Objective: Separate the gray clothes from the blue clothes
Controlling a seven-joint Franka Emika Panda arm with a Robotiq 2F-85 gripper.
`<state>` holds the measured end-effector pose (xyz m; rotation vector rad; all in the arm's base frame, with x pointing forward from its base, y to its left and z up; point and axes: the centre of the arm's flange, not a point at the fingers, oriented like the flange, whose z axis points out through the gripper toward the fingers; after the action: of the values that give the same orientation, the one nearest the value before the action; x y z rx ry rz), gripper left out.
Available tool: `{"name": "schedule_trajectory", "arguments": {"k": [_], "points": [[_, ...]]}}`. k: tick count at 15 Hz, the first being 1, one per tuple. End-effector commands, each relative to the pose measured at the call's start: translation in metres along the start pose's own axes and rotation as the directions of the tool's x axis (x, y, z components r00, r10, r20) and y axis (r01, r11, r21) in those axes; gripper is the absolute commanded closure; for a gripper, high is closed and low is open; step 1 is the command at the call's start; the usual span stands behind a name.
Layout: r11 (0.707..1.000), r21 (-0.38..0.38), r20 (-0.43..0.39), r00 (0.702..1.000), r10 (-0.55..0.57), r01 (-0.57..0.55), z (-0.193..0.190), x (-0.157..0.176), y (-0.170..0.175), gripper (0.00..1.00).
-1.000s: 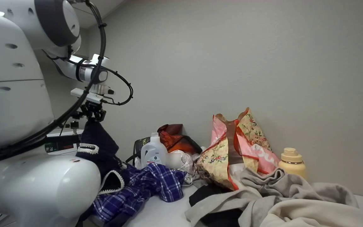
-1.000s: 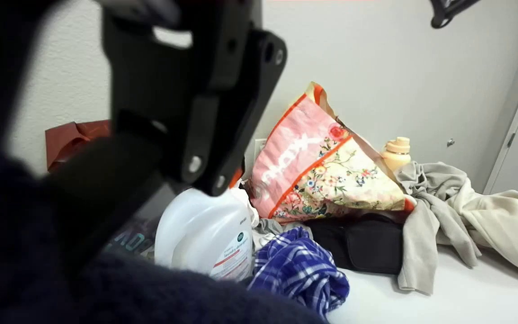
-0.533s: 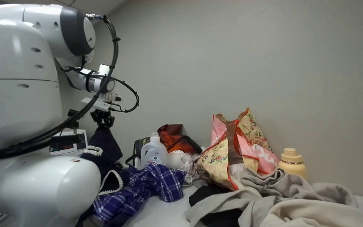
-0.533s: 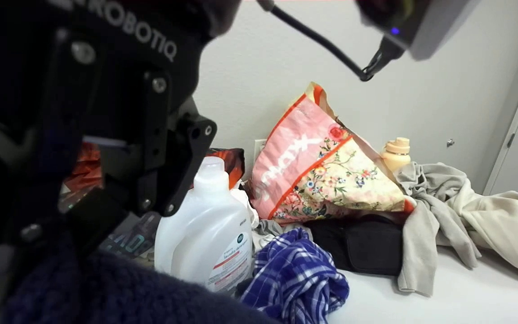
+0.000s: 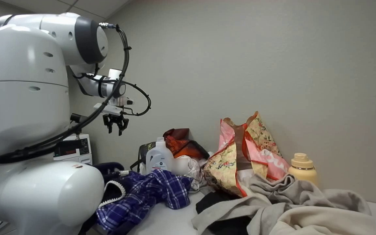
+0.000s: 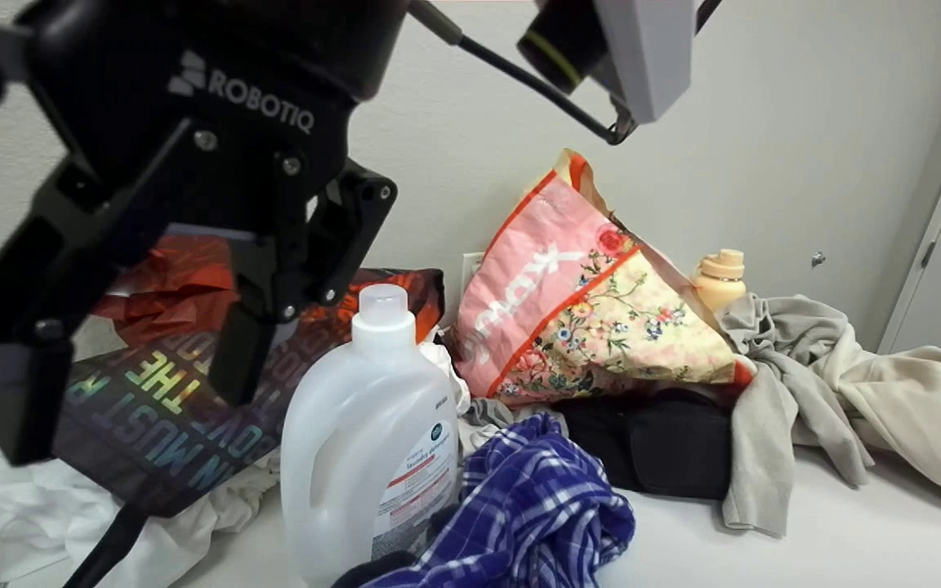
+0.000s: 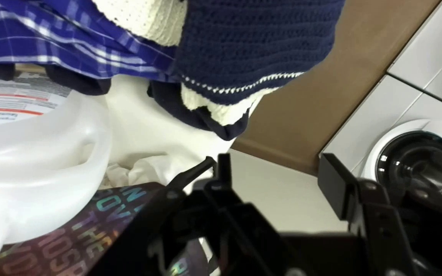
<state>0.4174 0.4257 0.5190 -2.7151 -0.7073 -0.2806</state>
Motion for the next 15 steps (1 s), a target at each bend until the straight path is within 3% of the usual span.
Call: {"name": "schedule_trajectory", "arguments": {"k": [1,2,5,8,12,15], "points": [[0.996,-0.059,0.002,0.998,0.065,-0.065,-0.008,0.018,0.033,0.07],[0.994,-0.075,-0.002,0.996,0.084,-0.084,-0.01,0.021,0.047,0.01],[0.976,-0.13,-0.007,0.985,0.172,-0.172,-0.022,0.023,0.107,0.0],[0.94,-0.204,0.02,0.959,0.284,-0.275,-0.043,0.01,0.182,0.0],[0.872,-0.263,0.082,0.891,0.446,-0.412,-0.094,-0.028,0.269,0.0],[0.833,-0.267,0.131,0.838,0.53,-0.486,-0.139,-0.066,0.313,0.0]]}}
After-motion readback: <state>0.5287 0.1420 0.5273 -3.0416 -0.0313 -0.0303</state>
